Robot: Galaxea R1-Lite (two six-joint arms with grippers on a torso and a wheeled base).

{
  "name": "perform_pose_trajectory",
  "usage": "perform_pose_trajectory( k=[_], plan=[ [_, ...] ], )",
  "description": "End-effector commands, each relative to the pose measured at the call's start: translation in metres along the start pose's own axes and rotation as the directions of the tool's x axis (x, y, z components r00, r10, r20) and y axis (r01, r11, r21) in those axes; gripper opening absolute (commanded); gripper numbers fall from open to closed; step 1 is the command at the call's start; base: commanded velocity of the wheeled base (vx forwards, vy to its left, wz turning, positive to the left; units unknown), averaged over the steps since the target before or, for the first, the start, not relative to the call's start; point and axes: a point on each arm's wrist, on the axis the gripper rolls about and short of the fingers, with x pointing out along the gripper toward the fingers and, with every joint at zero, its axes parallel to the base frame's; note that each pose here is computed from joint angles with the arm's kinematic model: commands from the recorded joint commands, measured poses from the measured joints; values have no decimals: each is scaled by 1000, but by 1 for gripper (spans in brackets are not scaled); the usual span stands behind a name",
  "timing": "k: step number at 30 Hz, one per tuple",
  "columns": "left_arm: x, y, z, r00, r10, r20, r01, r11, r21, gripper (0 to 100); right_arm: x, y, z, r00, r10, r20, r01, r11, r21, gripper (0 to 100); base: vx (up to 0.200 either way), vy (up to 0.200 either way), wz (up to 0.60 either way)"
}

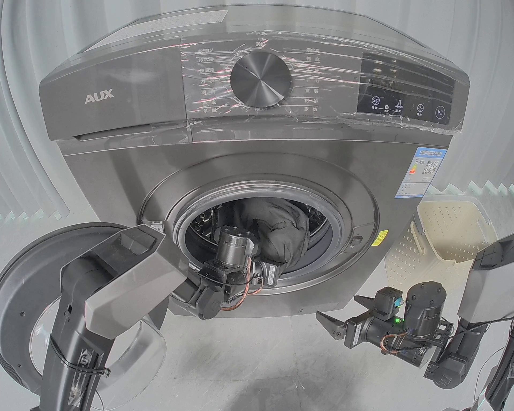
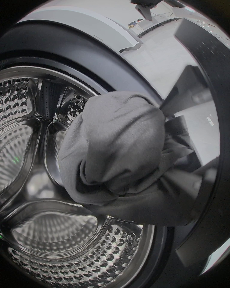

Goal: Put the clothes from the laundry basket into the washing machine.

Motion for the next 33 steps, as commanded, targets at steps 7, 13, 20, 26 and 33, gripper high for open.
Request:
perform_pose_trajectory(
  k=[7, 13, 20, 26, 33],
  plan=[
    [29, 4, 30, 977, 83, 195, -71, 995, -69, 0, 0, 2, 0, 1000, 6, 1, -6, 1000, 2, 100, 0, 0, 0],
    [44, 18, 61, 918, 162, 363, -129, 985, -115, 0, 0, 2, 0, 1000, 7, 0, -7, 1000, 3, 100, 0, 0, 0],
    [53, 30, 76, 872, 215, 439, -168, 975, -144, 0, 0, 2, 0, 1000, 8, 1, -8, 1000, 3, 100, 0, 0, 0],
    [50, 27, 70, 887, 213, 411, -170, 976, -139, 100, 0, 1, 0, 1000, 6, 0, -6, 1000, 4, 100, 0, 0, 0],
    [17, 24, 54, 962, 169, 216, -153, 984, -90, 100, 0, 2, 0, 1000, 7, 0, -7, 1000, 3, 100, 0, 0, 0]
  ],
)
